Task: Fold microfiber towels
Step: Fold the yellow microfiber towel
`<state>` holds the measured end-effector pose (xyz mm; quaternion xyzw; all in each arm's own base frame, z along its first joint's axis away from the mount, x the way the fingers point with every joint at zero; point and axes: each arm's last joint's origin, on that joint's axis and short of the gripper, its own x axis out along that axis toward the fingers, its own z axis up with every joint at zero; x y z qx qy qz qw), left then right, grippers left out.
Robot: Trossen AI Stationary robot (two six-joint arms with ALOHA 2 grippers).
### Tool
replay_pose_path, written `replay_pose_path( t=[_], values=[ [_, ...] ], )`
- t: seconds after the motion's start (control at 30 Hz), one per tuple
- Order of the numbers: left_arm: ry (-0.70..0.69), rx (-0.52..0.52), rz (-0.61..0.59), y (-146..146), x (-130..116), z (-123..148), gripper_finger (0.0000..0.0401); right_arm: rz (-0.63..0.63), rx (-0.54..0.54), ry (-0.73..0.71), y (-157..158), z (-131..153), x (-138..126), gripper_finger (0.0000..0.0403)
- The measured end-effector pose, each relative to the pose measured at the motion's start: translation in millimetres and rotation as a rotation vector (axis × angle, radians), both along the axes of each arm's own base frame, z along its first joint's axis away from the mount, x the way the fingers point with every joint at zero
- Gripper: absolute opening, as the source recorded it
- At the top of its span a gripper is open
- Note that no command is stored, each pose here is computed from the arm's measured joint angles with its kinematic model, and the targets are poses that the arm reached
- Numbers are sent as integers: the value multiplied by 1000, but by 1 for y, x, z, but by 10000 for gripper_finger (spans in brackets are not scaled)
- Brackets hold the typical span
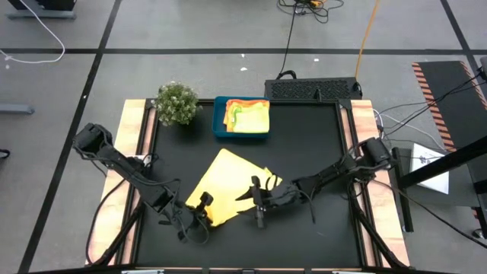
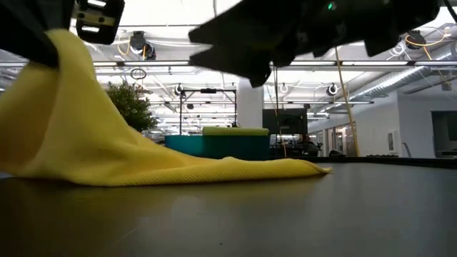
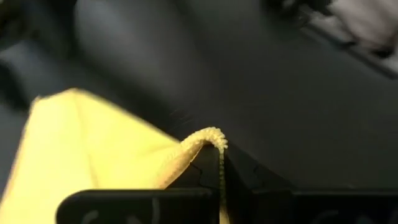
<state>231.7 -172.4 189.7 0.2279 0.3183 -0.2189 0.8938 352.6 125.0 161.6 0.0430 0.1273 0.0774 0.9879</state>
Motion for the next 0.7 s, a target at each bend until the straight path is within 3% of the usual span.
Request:
replay_pose_path(
  t=[0.2, 0.27, 0.43, 0.7],
  values=[
    [25, -73, -287, -11, 0, -10, 5, 1, 11, 16, -11, -17, 15, 199],
    [35, -78, -325, -15, 2, -17, 3, 10, 29, 24, -16, -22, 21, 199],
    [43, 20, -217, -9, 11, -32, 14, 0, 55, 56, -23, -33, 30, 199],
    [58, 1, -73, 9, 23, -33, 6, -3, 53, 46, -25, -30, 31, 199]
  ],
)
